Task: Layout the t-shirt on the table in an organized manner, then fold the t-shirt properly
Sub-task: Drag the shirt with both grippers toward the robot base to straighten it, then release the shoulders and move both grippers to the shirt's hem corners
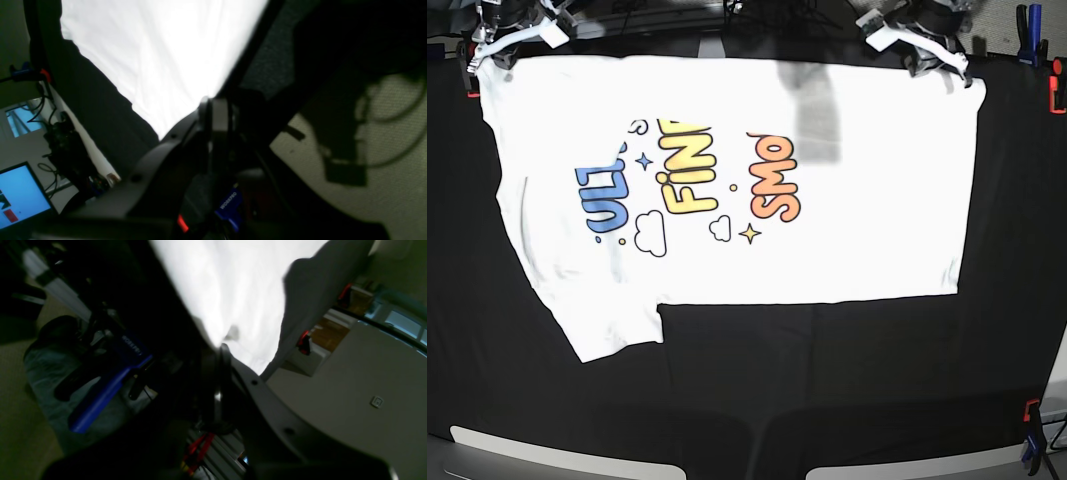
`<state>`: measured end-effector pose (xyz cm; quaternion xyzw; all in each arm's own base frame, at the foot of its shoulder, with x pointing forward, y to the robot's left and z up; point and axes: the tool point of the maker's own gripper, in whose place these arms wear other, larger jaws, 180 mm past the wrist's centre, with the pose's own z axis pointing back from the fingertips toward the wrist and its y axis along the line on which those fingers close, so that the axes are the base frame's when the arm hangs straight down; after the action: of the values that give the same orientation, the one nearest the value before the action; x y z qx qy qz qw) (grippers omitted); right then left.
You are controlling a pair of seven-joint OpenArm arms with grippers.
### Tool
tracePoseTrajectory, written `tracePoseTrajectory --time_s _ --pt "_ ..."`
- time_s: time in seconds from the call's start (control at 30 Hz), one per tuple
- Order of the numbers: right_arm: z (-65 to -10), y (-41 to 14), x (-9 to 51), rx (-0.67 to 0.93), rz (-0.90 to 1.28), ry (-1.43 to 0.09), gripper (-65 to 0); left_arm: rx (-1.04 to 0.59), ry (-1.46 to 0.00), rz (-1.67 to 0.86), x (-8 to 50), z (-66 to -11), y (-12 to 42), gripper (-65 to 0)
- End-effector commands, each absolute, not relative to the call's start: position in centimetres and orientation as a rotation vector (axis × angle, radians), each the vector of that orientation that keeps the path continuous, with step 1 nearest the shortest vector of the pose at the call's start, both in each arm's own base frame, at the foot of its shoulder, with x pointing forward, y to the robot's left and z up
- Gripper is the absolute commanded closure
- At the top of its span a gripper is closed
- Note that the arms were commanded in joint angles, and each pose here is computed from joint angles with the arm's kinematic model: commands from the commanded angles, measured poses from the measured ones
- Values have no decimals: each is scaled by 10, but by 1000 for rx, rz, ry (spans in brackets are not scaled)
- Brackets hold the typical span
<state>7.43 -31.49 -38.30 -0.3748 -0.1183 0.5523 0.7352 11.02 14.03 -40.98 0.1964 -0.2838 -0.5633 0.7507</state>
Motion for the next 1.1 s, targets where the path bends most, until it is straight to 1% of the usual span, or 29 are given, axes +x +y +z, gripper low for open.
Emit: tracePoseTrajectory --time_s 0.0,0.47,0.5,0.57,0.6,0.63,0.67,0.8,0.97,1.0,1.07 --pt "-375 -318 79 -857 1212 -272 0 443 -647 -1233 113 -403 141 0" --pt "-372 -329 74 -896 1180 -218 0 448 -641 -1232 114 -403 142 0" --pt "-372 -329 75 -896 1180 -218 -29 447 -641 -1230 113 -403 142 -36" --pt "-372 -329 75 -897 1179 -218 -159 432 -636 -1215 112 -404 142 -150" --pt "-371 -329 75 -901 1170 -221 -216 423 -632 -1203 111 -405 142 -194" --pt "-370 -330 76 -907 1156 -234 -259 414 -621 -1192 109 -407 143 -216" --pt "-368 -331 77 -917 1137 -243 -285 412 -607 -1182 108 -408 144 -220" --pt "-367 -333 75 -925 1115 -245 -291 448 -516 -1144 101 -413 160 -220" --pt "-367 -319 49 -874 1218 -244 -291 562 -385 -1055 91 -412 191 -220" --pt "-365 -315 44 -871 1236 -255 -291 619 -364 -1018 92 -408 202 -220" --pt "-357 -306 40 -867 1217 -306 -291 808 -309 -940 94 -390 233 -220"
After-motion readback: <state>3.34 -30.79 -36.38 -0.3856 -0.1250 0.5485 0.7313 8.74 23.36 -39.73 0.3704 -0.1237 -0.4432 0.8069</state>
